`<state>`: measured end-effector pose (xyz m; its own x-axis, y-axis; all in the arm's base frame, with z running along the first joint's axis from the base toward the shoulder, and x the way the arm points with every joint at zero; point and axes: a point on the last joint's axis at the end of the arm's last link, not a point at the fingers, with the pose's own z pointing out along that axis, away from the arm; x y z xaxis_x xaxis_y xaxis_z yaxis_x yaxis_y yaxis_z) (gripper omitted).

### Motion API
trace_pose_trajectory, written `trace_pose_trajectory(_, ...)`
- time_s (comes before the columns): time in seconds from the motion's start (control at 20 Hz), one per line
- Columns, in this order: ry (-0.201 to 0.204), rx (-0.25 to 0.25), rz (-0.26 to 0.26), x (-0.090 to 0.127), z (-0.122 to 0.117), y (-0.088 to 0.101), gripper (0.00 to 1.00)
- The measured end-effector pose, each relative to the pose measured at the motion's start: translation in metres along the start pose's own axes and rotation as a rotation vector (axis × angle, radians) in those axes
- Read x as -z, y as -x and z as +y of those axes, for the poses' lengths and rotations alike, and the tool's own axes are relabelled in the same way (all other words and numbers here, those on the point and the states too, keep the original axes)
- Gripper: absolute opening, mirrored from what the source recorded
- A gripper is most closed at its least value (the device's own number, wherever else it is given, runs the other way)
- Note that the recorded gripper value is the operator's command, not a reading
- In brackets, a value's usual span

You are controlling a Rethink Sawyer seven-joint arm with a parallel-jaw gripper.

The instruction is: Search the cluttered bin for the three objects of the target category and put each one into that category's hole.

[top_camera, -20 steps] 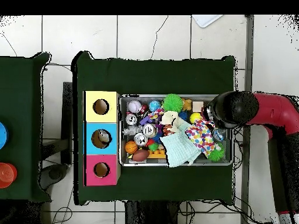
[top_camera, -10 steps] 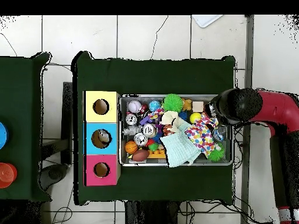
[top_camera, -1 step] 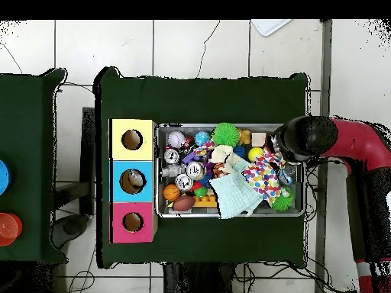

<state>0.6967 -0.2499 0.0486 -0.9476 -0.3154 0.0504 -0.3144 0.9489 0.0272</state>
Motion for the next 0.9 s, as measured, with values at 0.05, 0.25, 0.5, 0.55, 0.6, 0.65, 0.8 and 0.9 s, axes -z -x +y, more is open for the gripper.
trace_pose_trajectory(0.05, 0.002, 0.000, 0.003, -0.005, 0.000, 0.000, 1.00)
trace_pose_trajectory(0.25, 0.001, 0.010, 0.016, -0.017, 0.002, -0.004, 1.00)
trace_pose_trajectory(0.5, -0.024, 0.029, 0.033, -0.026, 0.000, -0.009, 1.00)
trace_pose_trajectory(0.55, -0.028, 0.031, 0.035, -0.026, -0.001, -0.009, 1.00)
trace_pose_trajectory(0.6, -0.032, 0.033, 0.036, -0.026, -0.002, -0.010, 1.00)
trace_pose_trajectory(0.65, -0.039, 0.036, 0.039, -0.027, -0.003, -0.010, 1.00)
trace_pose_trajectory(0.8, -0.041, 0.037, 0.039, -0.027, -0.004, -0.011, 1.00)
trace_pose_trajectory(0.9, -0.042, 0.037, 0.040, -0.027, -0.004, -0.011, 0.00)
